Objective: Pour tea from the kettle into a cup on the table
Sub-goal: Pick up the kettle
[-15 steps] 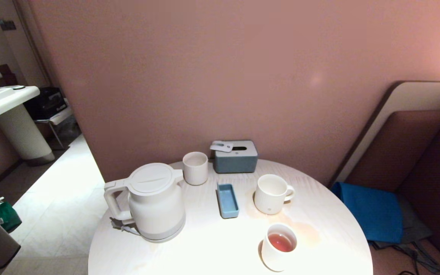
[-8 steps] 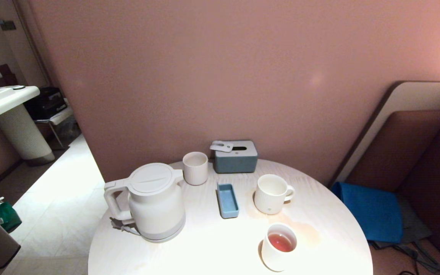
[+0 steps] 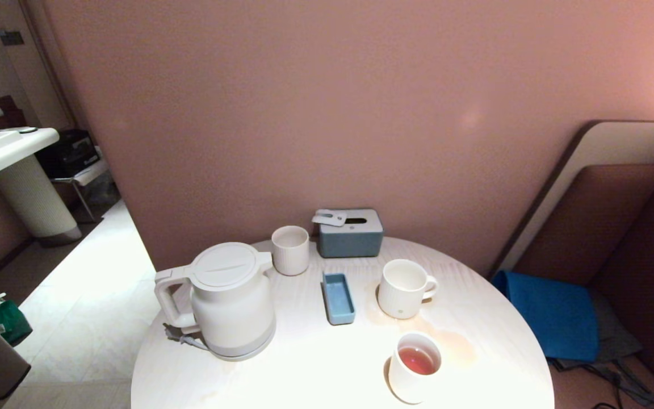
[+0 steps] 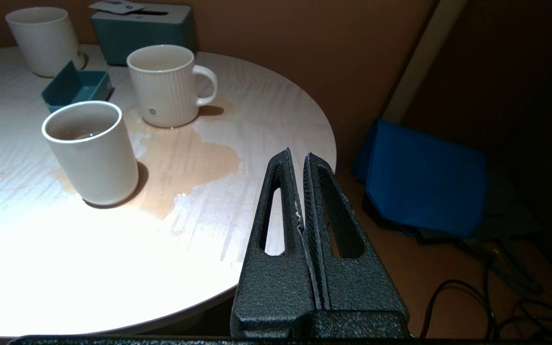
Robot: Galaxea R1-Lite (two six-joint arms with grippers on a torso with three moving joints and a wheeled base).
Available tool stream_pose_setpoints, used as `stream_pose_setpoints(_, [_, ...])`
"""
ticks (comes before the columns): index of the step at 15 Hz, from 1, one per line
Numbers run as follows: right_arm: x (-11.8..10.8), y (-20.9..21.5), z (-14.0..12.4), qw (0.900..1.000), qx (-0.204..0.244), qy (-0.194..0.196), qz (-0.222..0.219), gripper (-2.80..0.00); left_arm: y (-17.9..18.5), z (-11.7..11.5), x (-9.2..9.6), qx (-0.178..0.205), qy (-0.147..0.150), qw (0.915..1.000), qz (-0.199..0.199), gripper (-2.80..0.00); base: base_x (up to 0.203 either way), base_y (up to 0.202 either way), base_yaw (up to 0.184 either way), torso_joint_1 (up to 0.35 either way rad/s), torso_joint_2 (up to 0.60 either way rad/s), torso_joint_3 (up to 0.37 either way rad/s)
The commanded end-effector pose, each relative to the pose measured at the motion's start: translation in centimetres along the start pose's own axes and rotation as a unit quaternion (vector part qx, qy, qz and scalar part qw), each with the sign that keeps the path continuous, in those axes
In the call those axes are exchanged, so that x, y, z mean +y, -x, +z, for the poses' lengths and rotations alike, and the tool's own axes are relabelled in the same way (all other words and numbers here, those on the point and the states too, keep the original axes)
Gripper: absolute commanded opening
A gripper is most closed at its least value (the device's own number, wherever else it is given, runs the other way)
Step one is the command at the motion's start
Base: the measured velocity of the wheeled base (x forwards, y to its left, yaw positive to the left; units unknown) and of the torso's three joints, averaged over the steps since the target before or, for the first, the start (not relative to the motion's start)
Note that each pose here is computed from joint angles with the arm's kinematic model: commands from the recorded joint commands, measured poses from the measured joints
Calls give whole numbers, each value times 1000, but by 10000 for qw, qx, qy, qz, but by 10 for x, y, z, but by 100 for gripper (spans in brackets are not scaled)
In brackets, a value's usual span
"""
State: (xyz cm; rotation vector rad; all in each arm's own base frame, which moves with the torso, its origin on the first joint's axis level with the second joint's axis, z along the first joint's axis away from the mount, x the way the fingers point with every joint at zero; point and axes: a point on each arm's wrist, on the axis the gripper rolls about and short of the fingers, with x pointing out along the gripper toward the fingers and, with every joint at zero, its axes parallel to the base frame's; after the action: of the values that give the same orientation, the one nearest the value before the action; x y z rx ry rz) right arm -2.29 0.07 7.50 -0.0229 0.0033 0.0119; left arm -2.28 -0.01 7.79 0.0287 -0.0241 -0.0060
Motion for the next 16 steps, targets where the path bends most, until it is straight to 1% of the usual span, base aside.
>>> stream_pose_setpoints(1, [0, 0, 0, 10000, 6, 0, 2, -280, 0, 0, 0, 3, -3, 10000, -2, -280, 0, 0, 0, 0, 0, 0])
stream_pose_setpoints(16, [0, 0, 0, 10000, 6, 0, 2, -280, 0, 0, 0, -15, -7, 10000, -6, -280, 0, 0, 0, 0, 0, 0])
